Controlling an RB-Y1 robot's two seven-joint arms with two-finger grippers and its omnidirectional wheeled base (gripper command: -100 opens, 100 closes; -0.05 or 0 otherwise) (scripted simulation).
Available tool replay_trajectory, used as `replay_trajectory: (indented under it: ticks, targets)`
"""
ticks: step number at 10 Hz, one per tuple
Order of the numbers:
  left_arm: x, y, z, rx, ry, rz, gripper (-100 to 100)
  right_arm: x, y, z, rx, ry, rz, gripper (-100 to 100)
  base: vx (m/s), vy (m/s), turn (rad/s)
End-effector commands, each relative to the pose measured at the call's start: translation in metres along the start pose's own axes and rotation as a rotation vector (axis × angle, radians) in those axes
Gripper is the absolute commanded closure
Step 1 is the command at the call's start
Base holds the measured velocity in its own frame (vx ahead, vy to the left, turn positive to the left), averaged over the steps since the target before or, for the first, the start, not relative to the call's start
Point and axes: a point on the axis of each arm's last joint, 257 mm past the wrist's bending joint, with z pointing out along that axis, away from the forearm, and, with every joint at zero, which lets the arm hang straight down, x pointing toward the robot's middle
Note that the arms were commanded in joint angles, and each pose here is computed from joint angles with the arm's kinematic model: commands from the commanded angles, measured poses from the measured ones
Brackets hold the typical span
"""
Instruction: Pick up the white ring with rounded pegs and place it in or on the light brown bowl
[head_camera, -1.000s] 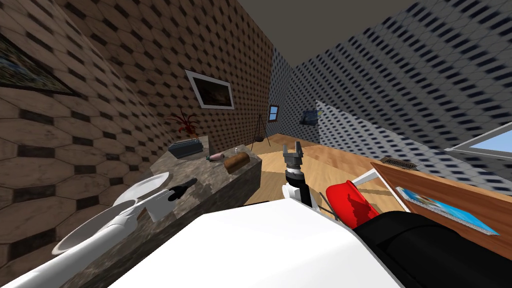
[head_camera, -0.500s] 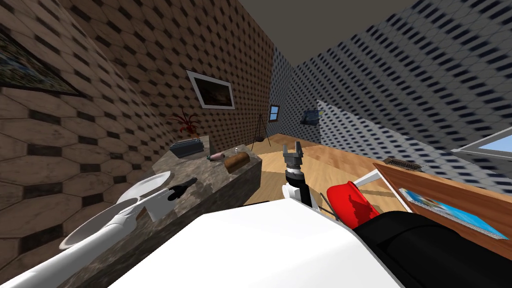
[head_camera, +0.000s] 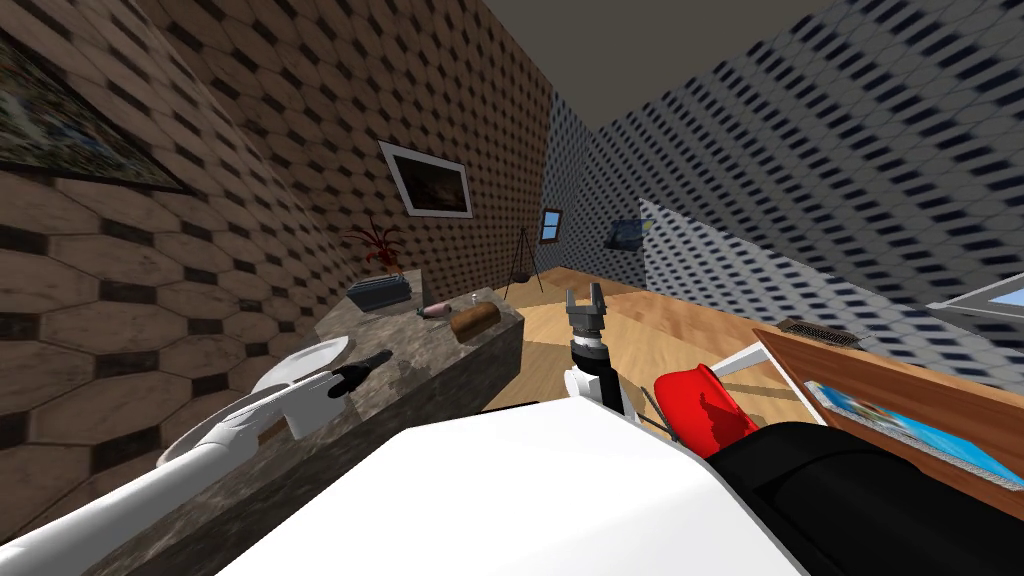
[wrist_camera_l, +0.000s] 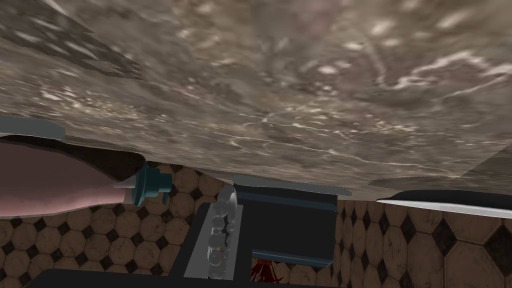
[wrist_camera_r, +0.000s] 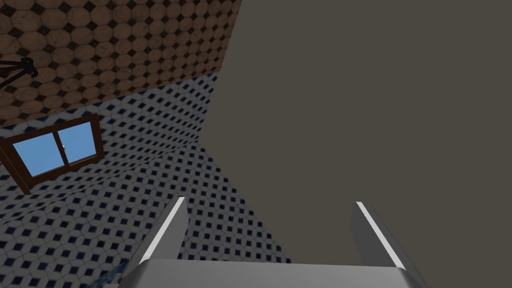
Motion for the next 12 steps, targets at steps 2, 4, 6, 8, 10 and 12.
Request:
replay_trajectory:
  ticks: [2, 4, 6, 8, 10, 12]
  targets:
    - [-0.017, -0.005, -0.009, 0.017, -0.011, 0.032, 100, 0.0, 0.0, 0.0, 0.0, 0.0, 0.0, 0, -0.043, 0.03, 0.055]
    - [-0.023, -0.008, -0.014, 0.023, -0.012, 0.045, 100, 0.0, 0.0, 0.0, 0.0, 0.0, 0.0, 0, -0.058, 0.053, 0.054]
    - [-0.031, -0.011, -0.021, 0.031, -0.008, 0.062, 100, 0.0, 0.0, 0.0, 0.0, 0.0, 0.0, 0, -0.044, 0.072, 0.072]
    - [-0.036, -0.013, -0.027, 0.036, -0.004, 0.069, 100, 0.0, 0.0, 0.0, 0.0, 0.0, 0.0, 0, -0.043, 0.108, 0.071]
    - [-0.04, -0.017, -0.032, 0.042, 0.0, 0.074, 100, 0.0, 0.0, 0.0, 0.0, 0.0, 0.0, 0, -0.041, 0.099, 0.057]
    - [-0.045, -0.021, -0.038, 0.048, 0.006, 0.077, 100, 0.0, 0.0, 0.0, 0.0, 0.0, 0.0, 0, -0.035, 0.105, 0.056]
